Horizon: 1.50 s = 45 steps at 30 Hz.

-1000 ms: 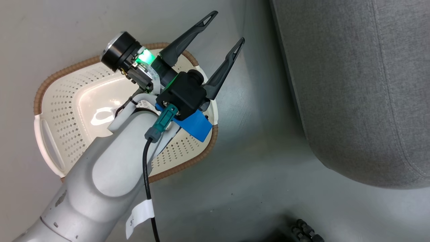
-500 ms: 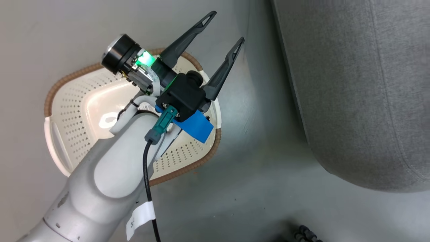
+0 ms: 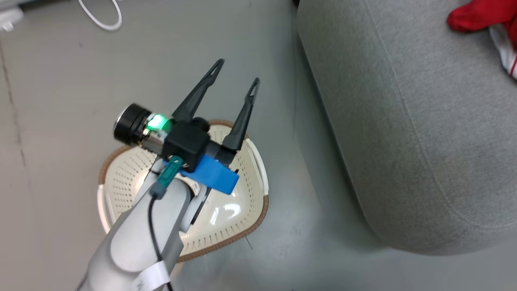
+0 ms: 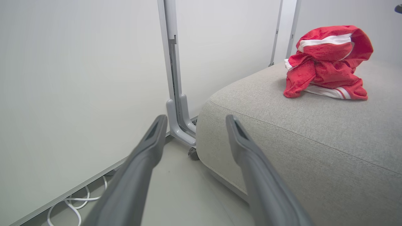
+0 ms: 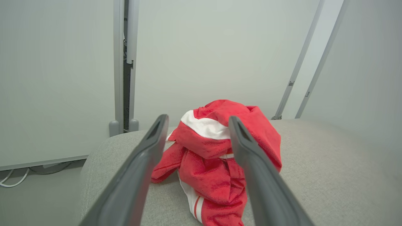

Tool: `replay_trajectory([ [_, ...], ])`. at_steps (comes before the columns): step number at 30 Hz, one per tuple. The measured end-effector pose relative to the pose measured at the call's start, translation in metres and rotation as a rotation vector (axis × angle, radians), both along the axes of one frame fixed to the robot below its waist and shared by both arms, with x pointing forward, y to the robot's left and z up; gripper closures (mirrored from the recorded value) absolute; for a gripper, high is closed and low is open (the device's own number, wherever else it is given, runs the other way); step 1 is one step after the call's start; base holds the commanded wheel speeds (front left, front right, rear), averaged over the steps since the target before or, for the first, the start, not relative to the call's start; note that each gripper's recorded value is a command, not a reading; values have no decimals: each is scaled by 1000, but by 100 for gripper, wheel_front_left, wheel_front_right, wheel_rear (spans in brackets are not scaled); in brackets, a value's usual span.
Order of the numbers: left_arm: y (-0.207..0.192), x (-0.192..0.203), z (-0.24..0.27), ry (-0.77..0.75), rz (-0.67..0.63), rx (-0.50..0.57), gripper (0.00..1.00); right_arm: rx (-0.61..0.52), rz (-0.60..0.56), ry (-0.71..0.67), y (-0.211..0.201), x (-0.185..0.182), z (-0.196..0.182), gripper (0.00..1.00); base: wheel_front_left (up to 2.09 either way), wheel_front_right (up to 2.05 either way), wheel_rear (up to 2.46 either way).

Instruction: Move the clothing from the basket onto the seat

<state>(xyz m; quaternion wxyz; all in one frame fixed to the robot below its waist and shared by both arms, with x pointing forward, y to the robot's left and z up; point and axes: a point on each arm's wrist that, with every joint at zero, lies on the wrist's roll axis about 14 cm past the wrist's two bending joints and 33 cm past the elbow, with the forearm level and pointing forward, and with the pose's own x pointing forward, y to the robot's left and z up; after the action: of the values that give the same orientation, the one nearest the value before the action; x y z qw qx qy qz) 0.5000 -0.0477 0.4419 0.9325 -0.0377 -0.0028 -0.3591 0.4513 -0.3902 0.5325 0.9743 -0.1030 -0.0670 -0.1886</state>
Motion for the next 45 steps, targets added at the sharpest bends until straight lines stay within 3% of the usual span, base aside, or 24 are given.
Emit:
replay_trajectory([
  [11,89,-25,68,-86,303,-52,0,81,267,-109,103,-18,34,0,0,0,0],
  [21,171,-63,84,-106,541,-38,0,165,464,-177,184,-25,53,0,0,0,0],
  [35,219,-116,80,-94,682,-22,0,251,561,-85,236,-50,21,0,0,0,0],
  [45,229,-127,71,-69,709,-10,0,285,563,-8,243,-57,-5,0,0,0,0],
])
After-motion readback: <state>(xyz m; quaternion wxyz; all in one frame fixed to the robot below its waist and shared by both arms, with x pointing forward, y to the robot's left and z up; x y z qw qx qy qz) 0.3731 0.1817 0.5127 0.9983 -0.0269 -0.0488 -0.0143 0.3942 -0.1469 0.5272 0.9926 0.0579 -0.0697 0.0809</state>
